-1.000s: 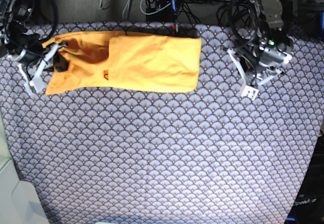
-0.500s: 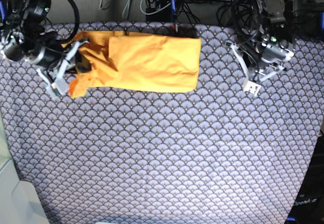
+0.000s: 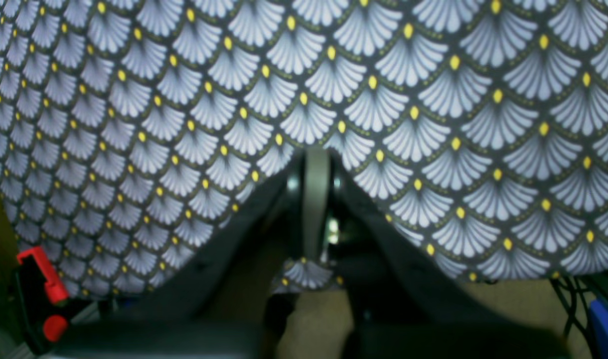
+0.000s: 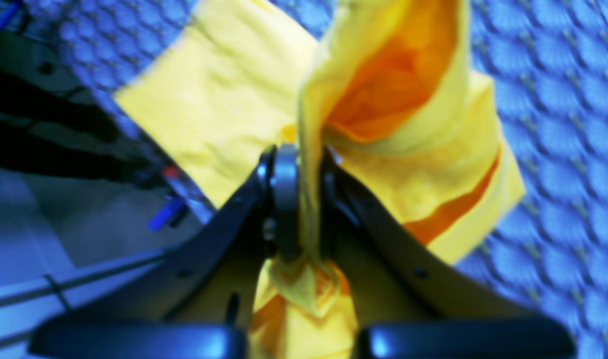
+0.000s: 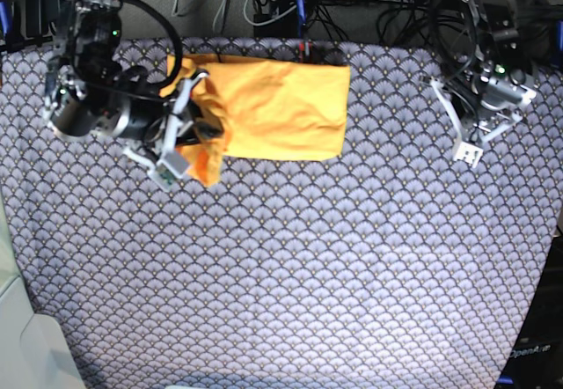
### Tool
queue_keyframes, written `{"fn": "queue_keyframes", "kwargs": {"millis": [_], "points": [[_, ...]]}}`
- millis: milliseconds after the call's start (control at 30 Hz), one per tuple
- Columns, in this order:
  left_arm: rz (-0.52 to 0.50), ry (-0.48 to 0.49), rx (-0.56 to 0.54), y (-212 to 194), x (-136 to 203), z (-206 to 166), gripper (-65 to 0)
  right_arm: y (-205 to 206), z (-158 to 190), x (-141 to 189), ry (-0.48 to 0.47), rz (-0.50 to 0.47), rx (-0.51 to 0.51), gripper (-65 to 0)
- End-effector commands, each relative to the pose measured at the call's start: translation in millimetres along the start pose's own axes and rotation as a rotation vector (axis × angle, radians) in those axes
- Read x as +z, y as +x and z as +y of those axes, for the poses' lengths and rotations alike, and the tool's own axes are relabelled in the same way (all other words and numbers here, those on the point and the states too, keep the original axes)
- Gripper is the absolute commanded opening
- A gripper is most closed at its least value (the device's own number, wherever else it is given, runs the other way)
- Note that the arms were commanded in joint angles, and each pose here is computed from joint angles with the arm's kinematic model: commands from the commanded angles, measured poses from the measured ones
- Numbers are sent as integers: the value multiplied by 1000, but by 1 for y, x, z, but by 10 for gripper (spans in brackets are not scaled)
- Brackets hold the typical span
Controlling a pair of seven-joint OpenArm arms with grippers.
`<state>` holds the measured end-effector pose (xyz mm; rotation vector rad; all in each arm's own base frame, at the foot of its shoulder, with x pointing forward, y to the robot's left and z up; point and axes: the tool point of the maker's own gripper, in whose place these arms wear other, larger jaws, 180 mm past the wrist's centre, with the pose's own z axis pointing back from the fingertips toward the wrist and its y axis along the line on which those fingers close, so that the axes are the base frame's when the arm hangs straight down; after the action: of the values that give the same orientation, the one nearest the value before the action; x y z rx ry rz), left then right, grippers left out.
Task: Fold the T-shirt properly
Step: 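Grasp the strip's other end with the right gripper and lift it, then fold the held end over the shirt toward the left gripper's fold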
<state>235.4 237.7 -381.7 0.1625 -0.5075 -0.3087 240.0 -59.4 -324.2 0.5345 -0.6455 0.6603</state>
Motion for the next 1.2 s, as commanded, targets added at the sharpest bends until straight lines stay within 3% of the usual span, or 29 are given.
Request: {"fn": "queue_keyframes", "kwargs": {"millis": [0,333,567,733,1167], "points": [[-27,19,-6,7,4,6,-650,14,8,-1,25,-45,31,-650],[6,25,-21,-7,6,8,-650,41,48,-22,142,-135,61,-650],[21,82,45,-20,12,33,-650,33,53,-39,195,-119,15,-650],[35,91,-5,-28,19,47,-650,26,74,-59,284,-109,-11,-650],[54,134,49,-43,25,64,-650,39,103,-74,384,-140,35,-650]]}}
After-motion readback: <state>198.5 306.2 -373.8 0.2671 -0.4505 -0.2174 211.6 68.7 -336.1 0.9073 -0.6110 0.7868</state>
